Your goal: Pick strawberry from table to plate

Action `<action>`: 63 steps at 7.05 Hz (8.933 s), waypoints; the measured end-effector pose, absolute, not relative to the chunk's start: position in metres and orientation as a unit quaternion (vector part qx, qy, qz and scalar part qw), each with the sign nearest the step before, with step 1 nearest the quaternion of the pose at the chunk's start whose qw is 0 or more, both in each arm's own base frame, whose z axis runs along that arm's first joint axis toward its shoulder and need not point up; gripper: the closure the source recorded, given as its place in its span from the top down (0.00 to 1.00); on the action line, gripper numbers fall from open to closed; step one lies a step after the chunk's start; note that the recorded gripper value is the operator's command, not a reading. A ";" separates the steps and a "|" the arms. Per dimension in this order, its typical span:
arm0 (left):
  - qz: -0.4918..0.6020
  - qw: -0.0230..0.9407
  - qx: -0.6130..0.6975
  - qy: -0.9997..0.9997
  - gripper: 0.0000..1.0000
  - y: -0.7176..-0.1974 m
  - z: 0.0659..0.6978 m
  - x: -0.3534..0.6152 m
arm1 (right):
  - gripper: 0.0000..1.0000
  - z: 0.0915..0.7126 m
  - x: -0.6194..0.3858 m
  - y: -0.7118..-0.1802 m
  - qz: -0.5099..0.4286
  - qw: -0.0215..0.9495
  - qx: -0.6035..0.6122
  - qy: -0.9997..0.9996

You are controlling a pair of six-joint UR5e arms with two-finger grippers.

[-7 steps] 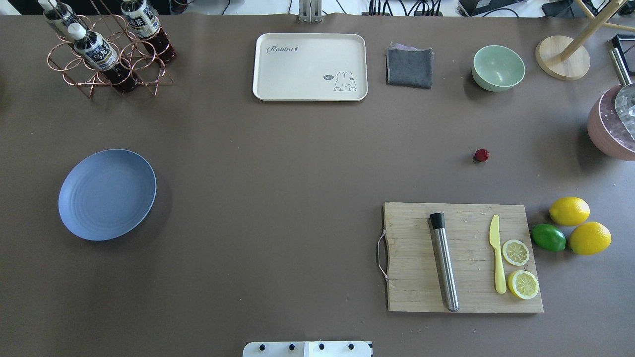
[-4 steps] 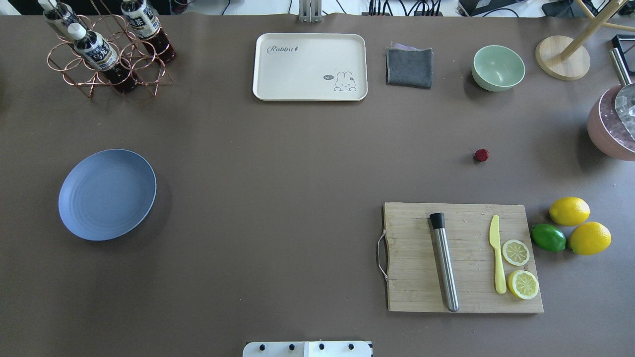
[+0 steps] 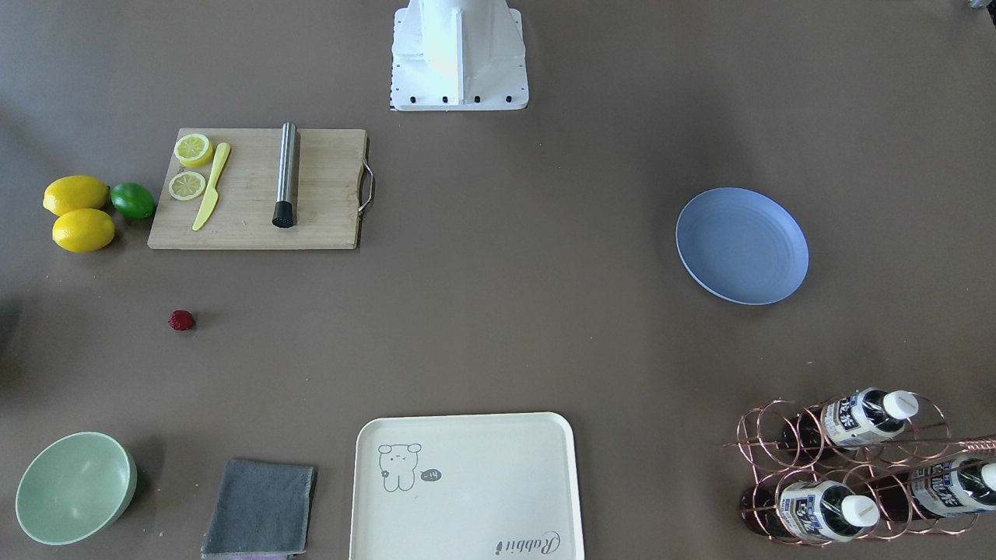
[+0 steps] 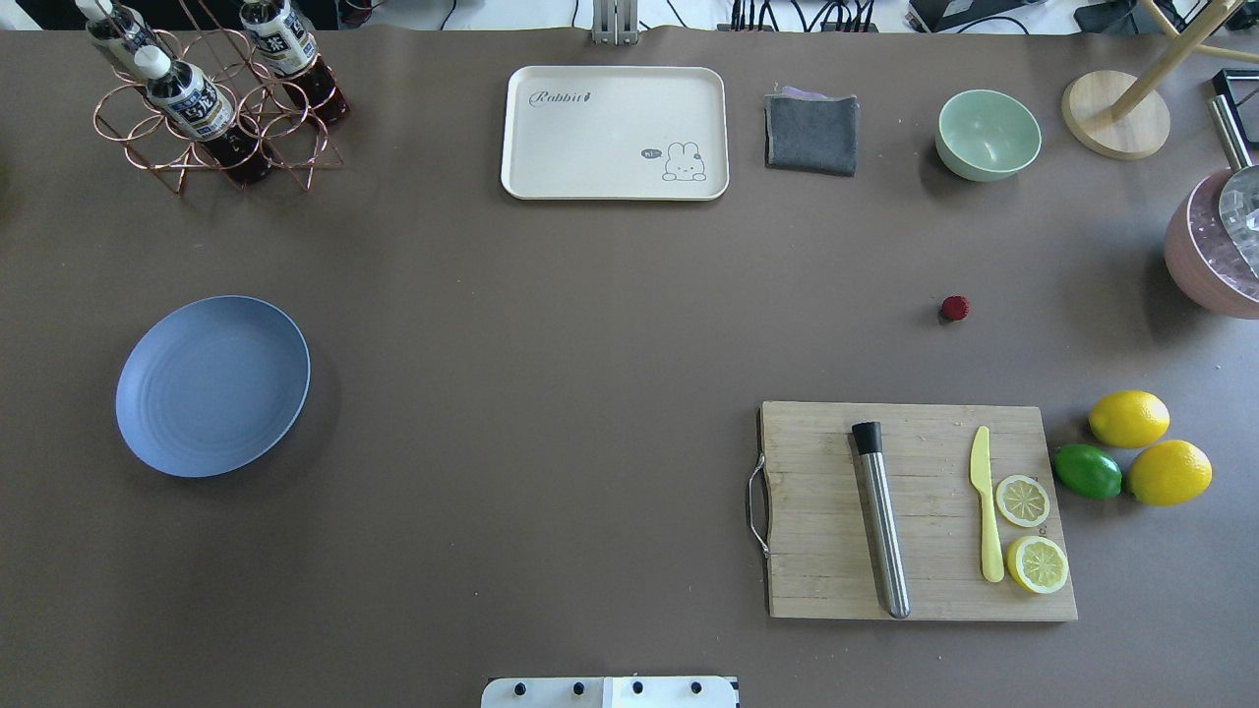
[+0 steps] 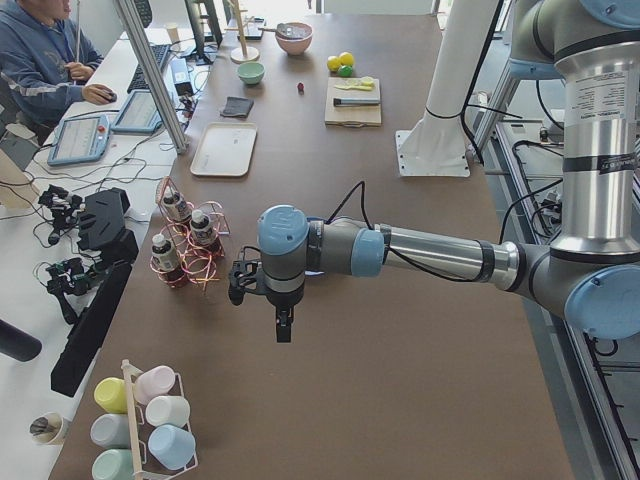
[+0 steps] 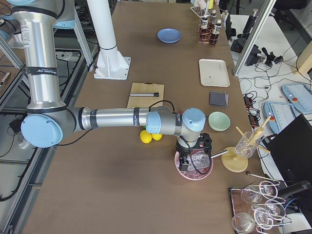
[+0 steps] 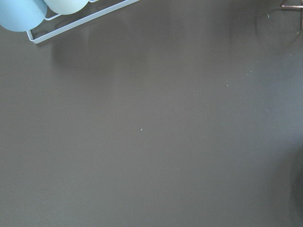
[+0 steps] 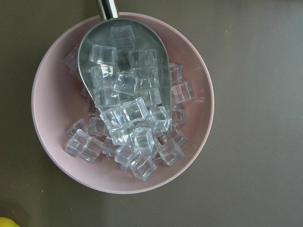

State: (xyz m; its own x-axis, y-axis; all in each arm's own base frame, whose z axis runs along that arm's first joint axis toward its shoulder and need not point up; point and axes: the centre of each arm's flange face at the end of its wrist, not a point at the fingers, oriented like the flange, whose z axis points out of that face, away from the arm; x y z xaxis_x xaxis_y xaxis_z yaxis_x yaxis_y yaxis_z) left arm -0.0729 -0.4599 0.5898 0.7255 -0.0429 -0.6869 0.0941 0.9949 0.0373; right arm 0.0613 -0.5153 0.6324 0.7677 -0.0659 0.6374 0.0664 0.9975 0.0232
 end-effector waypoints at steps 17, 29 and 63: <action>0.066 0.865 0.141 0.476 0.76 -0.433 0.618 0.239 | 1.00 0.509 -0.091 -0.519 -0.023 0.924 0.063 -0.376; -0.013 0.801 0.097 0.591 0.00 -0.516 0.427 0.338 | 1.00 0.509 -0.092 -0.519 -0.023 0.925 0.064 -0.373; 0.062 0.882 0.160 0.439 0.99 -0.511 0.508 0.078 | 0.00 0.389 -0.390 -0.544 0.122 0.902 0.031 -0.413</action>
